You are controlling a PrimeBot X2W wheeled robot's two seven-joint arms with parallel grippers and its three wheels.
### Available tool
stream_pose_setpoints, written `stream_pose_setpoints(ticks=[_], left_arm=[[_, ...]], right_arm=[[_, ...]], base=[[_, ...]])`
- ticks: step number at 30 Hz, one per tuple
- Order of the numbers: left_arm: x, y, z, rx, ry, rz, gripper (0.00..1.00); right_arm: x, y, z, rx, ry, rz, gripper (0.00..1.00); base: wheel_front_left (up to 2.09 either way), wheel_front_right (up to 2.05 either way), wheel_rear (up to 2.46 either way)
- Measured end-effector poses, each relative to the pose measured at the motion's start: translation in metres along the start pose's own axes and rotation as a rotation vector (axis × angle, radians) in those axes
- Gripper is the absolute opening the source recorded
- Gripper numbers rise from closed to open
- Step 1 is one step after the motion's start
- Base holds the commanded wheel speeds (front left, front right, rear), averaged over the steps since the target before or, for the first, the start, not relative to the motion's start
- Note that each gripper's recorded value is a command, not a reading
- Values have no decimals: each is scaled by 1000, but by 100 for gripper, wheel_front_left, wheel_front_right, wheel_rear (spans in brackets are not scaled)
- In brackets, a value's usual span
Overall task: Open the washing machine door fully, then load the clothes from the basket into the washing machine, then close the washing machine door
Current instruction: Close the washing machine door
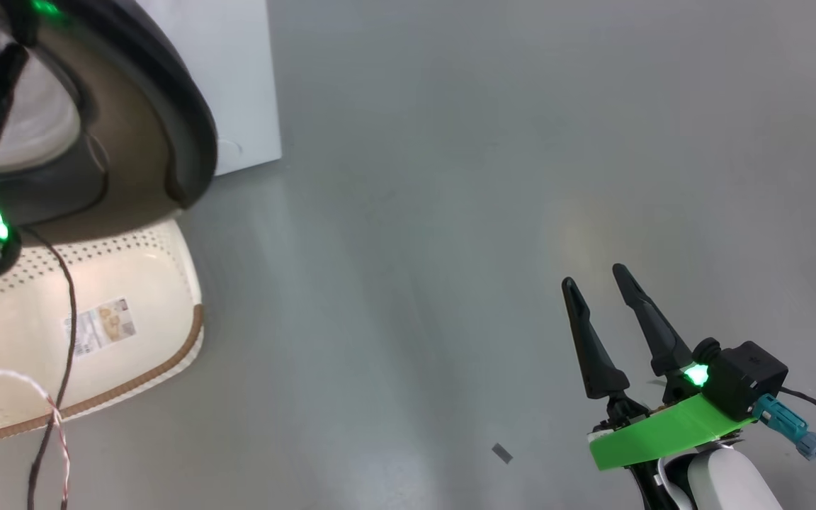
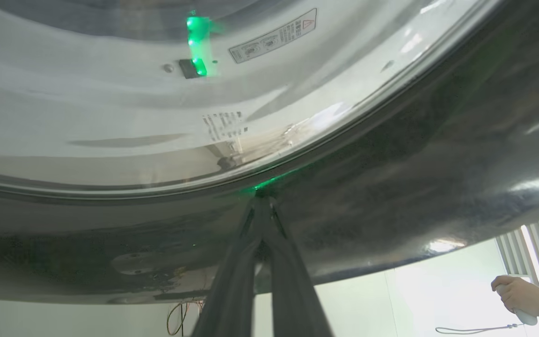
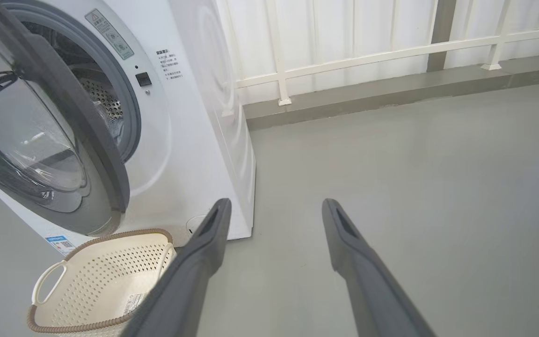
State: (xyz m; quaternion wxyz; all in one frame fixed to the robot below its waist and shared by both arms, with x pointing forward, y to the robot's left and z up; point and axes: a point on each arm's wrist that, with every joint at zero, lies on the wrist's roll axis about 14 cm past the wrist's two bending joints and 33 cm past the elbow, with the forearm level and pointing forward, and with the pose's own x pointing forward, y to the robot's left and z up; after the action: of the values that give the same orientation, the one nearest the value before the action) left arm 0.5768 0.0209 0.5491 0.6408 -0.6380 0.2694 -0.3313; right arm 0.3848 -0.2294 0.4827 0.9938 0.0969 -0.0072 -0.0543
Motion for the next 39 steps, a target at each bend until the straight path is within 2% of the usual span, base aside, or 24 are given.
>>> stream_pose_setpoints(ticks=[6, 12, 17, 25, 26, 27, 29, 30, 34, 39], left_arm=[[13, 0, 3, -3, -9, -26, 0], [5, -1, 9, -1, -35, -37, 0], [-9, -6, 17, -13, -74, -67, 0], [-58, 10, 31, -52, -196, -67, 0], [-65, 11, 32, -49, -214, -70, 7], [-72, 12, 34, -48, -237, -71, 7], [-87, 16, 36, -54, -286, -67, 51], [-93, 19, 35, -58, -305, -65, 100], [-120, 28, 30, -79, -404, -46, 100], [-152, 21, 30, -99, -556, -78, 100]], right_arm=[[-1, -4, 0, -4, 1, -12, 100], [7, 4, 4, -1, -17, 16, 100], [13, 15, 3, 7, -18, 48, 100], [23, 34, -3, 15, -14, 106, 100], [24, 36, -3, 18, -14, 112, 100], [25, 38, -4, 20, -14, 118, 100], [27, 42, -4, 22, -14, 129, 100], [28, 44, -5, 18, -14, 136, 100], [30, 52, -5, 19, -17, 160, 100], [31, 62, -2, 10, -27, 191, 100]], base=[[0, 0, 0], [0, 0, 0], [0, 0, 0], [0, 0, 0], [0, 0, 0], [0, 0, 0], [0, 0, 0], [0, 0, 0], [0, 0, 0], [0, 0, 0]])
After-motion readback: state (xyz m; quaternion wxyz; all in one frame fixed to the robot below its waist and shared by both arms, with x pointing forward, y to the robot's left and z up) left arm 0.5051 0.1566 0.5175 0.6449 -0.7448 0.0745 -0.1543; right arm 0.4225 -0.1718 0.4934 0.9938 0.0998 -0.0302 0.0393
